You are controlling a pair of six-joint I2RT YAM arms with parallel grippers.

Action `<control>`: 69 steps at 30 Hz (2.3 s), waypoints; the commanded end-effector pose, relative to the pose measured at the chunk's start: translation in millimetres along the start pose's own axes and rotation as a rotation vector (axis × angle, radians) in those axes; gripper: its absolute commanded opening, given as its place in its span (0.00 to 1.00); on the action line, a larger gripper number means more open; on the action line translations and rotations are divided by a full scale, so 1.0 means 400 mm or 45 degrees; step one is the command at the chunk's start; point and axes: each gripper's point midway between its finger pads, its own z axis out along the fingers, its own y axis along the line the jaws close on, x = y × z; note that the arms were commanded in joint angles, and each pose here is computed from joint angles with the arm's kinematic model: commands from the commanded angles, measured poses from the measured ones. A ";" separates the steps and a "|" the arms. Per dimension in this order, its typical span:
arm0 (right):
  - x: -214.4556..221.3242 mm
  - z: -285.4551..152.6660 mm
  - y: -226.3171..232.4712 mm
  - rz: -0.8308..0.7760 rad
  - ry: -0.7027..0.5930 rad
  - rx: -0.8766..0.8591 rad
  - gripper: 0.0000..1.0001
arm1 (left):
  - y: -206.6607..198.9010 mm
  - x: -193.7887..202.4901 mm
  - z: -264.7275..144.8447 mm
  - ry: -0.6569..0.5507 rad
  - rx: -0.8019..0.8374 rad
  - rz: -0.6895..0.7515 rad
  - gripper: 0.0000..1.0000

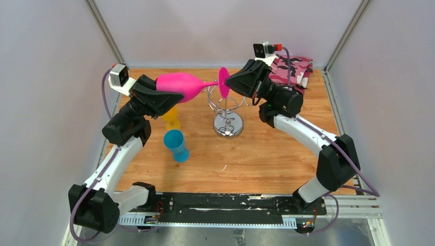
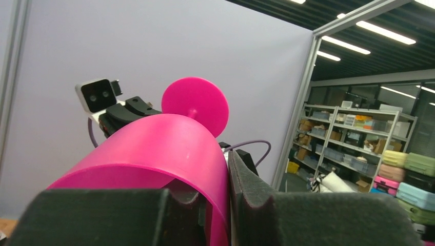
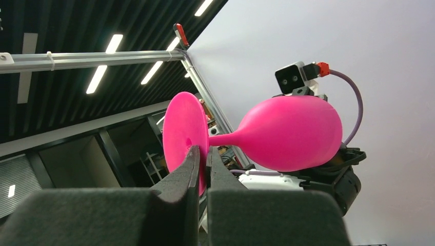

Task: Take the wine glass off the wine glass rack

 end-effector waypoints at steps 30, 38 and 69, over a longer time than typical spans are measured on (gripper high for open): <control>-0.041 -0.172 -0.030 -0.142 -0.114 0.236 0.98 | 0.306 -0.302 -0.087 0.107 -1.479 0.628 0.00; -0.051 -0.218 -0.045 -0.155 -0.104 0.306 0.98 | 0.556 -0.363 -0.240 0.282 -2.115 0.638 0.00; -0.099 -0.350 -0.175 -0.109 -0.125 0.515 0.97 | 0.861 -0.331 -0.716 0.368 -2.767 0.407 0.00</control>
